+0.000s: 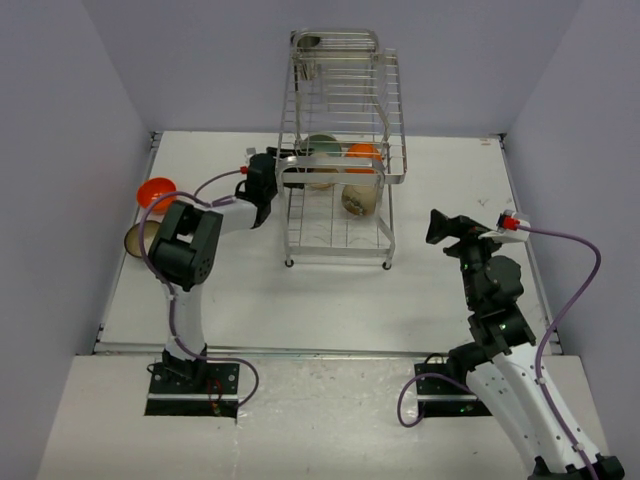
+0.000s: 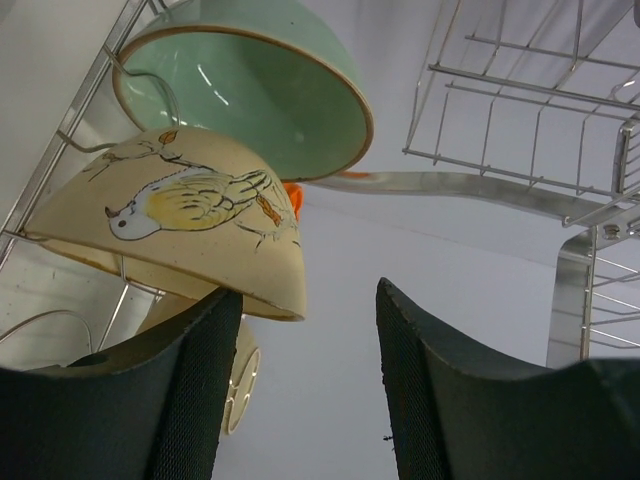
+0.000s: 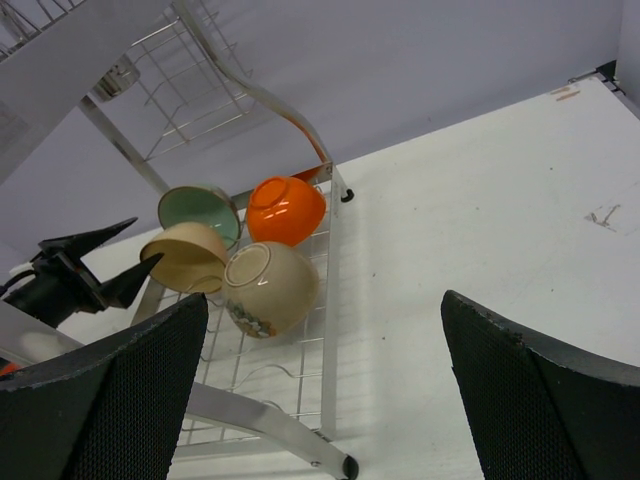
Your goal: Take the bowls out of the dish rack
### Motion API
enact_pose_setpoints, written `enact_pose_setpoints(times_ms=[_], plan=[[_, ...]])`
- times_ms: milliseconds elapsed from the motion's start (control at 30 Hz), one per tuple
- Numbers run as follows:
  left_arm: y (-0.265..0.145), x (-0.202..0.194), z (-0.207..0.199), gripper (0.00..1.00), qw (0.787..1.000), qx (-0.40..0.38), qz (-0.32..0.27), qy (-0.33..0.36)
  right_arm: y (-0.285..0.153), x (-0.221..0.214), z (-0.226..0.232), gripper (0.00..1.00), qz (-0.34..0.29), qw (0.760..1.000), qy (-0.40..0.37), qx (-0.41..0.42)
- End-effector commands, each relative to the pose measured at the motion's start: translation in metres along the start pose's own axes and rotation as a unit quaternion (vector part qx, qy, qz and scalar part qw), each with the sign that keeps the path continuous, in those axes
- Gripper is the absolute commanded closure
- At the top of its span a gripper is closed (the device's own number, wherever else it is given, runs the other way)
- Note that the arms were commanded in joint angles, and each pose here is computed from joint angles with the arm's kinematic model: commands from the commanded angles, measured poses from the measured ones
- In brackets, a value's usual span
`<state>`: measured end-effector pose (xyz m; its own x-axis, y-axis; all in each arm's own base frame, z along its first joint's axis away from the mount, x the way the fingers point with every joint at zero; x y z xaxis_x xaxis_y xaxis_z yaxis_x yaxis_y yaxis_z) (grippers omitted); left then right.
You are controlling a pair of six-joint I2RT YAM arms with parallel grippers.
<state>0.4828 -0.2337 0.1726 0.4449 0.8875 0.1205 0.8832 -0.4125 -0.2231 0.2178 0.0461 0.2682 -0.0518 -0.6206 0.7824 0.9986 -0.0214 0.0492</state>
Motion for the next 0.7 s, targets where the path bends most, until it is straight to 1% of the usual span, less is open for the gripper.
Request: enact_pose_setpoints(times_ms=[0,100,167,400,600,667], plan=[[0.009,0.003,-0.025,0.43,0.999,-0.035,-0.012,-0.001,0.001,0.01,0.005,0.01,-0.025,1.0,0.0,0.01],[0.016,0.003,-0.028,0.49,0.999,-0.037,-0.01,0.002,0.001,0.009,0.005,0.01,-0.023,1.0,-0.001,0.007],[0.02,0.0,-0.023,0.52,0.999,-0.032,-0.007,0.001,0.001,0.009,0.004,0.01,-0.024,1.0,-0.001,0.007],[0.03,-0.01,-0.016,0.55,1.0,-0.019,0.0,0.001,0.0,0.01,0.005,0.01,-0.027,1.0,-0.001,0.011],[0.032,-0.012,-0.012,0.67,1.0,-0.012,-0.002,0.002,0.0,0.01,0.005,0.01,-0.028,1.0,0.001,0.012],[0.033,-0.013,-0.013,0.73,1.0,-0.013,-0.002,0.002,0.0,0.009,0.004,0.01,-0.027,1.0,0.001,0.012]])
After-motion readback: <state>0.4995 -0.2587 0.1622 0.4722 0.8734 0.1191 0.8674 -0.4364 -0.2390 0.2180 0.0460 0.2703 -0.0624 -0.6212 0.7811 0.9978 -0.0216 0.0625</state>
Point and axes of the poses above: each gripper's point midway between its finger pads, its own y axis out along the fingers, its own z axis along the line the jaws close on, x = y × z, the point moved 6 cm from there along -y, back along the fingers, and after that the axes turned 14 degrees about y, right-handed, at the moved point
